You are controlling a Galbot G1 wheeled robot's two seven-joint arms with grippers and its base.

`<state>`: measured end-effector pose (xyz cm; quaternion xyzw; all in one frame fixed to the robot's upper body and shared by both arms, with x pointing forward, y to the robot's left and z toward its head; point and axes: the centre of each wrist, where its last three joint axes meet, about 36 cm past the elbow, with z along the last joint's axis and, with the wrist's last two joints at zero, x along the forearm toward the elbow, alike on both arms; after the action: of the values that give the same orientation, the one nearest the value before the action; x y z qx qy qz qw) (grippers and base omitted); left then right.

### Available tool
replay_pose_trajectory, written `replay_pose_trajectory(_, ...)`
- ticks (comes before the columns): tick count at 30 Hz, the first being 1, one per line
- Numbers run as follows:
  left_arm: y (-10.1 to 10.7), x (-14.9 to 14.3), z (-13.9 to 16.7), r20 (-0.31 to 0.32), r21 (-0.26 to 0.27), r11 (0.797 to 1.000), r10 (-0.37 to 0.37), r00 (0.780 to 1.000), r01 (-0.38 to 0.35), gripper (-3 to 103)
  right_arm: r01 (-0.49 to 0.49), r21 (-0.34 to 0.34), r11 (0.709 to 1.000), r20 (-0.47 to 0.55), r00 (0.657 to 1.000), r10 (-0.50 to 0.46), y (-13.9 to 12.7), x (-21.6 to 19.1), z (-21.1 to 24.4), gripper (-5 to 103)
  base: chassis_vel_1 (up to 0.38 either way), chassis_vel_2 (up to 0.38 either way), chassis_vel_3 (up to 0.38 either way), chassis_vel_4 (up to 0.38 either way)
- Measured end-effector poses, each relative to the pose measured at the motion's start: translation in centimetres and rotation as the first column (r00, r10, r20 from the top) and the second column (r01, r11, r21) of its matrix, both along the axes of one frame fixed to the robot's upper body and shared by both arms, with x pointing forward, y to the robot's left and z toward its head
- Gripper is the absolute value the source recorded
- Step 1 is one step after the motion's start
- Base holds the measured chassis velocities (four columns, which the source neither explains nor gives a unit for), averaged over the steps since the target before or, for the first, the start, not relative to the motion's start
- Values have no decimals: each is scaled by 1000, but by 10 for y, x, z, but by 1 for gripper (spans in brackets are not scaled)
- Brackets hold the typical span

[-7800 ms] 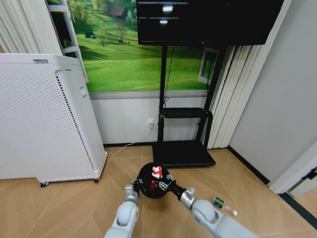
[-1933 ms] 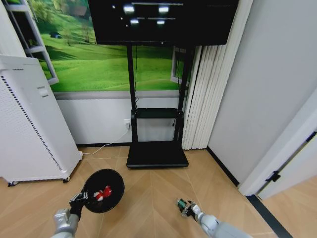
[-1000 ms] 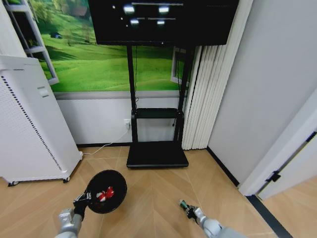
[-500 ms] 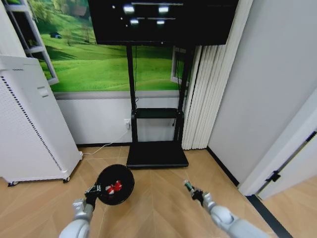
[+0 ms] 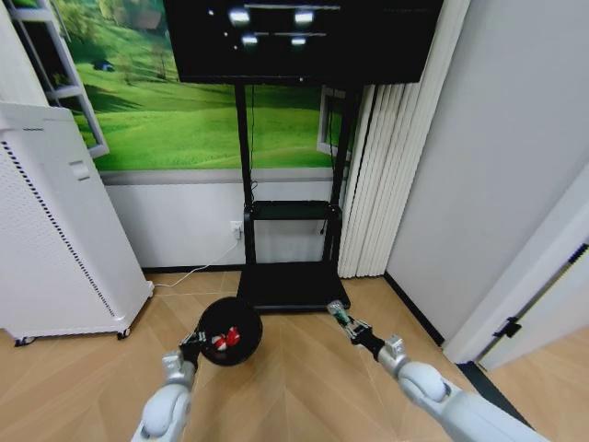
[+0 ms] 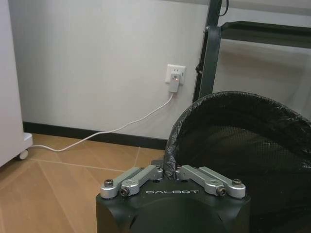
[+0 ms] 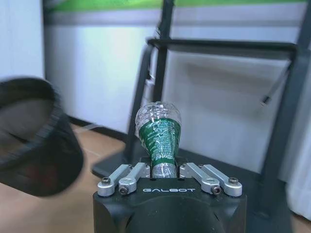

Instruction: Pick up the trash bin and place the garbage on the floor into it.

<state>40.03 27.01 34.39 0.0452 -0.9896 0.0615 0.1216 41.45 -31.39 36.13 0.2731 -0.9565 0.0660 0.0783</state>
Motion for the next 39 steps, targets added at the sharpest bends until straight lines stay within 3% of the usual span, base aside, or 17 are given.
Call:
replay_pose_trajectory(10, -38, 13, -13, -25, -54, 998, -31, 999, 30, 3, -119, 110, 987, 49, 992, 114, 44, -4, 23, 21, 0, 0, 0, 0)
replay_pose_trajectory(15, -74, 13, -25, -53, -82, 994, -77, 996, 72, 3, -156, 147, 977, 60, 987, 149, 67, -3, 23, 21, 0, 0, 0, 0)
replay_pose_trajectory(22, -104, 9, -36, -79, -90, 989, -127, 989, 120, 3, -180, 156, 971, 54, 983, 173, 81, -1, 17, 21, 0, 0, 0, 0)
replay_pose_trajectory(39, -146, 13, -38, -80, -96, 974, -214, 974, 206, 3, -244, 145, 959, 59, 969, 238, 121, 5, -1, 21, 0, 0, 0, 0)
